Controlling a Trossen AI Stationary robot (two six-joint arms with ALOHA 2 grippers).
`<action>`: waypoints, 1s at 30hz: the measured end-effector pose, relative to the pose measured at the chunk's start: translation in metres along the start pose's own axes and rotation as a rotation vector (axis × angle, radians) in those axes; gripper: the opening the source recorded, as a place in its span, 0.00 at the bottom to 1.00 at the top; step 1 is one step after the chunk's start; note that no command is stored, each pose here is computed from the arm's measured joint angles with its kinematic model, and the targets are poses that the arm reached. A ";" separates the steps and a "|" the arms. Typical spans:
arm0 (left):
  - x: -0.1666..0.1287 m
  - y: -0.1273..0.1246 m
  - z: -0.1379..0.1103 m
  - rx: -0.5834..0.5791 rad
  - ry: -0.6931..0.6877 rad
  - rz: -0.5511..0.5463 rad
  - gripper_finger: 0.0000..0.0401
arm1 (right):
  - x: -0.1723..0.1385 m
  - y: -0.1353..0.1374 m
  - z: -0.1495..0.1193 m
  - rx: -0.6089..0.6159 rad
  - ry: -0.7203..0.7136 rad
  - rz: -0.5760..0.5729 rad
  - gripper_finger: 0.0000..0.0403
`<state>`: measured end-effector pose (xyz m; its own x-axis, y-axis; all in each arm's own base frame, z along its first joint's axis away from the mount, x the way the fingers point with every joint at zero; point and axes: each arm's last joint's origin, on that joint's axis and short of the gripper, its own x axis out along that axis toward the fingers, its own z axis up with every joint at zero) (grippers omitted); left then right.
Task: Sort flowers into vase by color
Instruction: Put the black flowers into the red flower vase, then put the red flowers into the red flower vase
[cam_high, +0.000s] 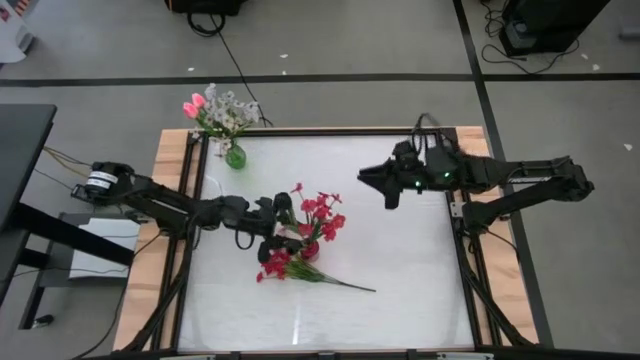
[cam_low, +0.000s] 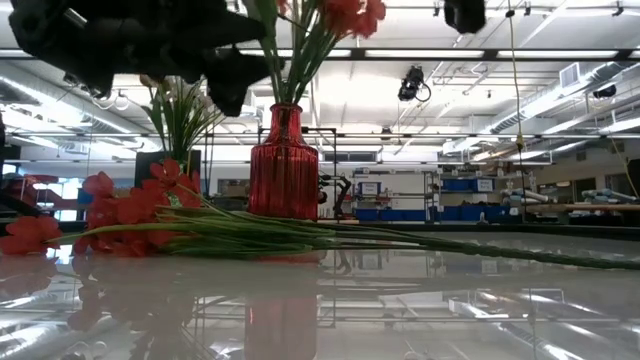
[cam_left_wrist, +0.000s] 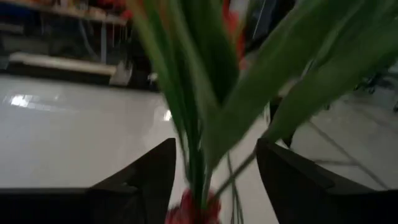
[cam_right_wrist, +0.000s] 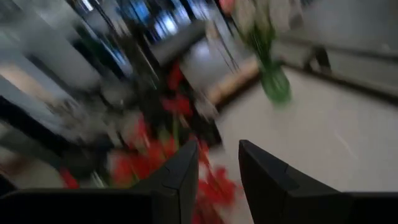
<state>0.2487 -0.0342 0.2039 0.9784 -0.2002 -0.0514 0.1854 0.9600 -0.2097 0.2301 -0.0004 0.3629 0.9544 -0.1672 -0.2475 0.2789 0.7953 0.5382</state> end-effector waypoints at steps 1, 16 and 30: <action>-0.003 0.000 0.001 -0.002 0.022 0.005 0.58 | 0.000 -0.001 -0.005 -0.007 0.045 -0.020 0.31; -0.041 -0.003 0.005 -0.197 0.312 0.113 0.61 | 0.047 0.028 -0.096 -0.195 0.417 -0.065 0.38; -0.050 -0.014 0.032 -0.123 0.648 0.205 0.57 | 0.105 0.053 -0.213 -0.260 0.515 -0.028 0.48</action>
<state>0.2001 -0.0315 0.2403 0.7339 -0.1299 -0.6667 -0.0468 0.9695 -0.2404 0.3227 0.1477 0.1936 0.7539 0.0635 -0.6539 0.2053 0.9227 0.3262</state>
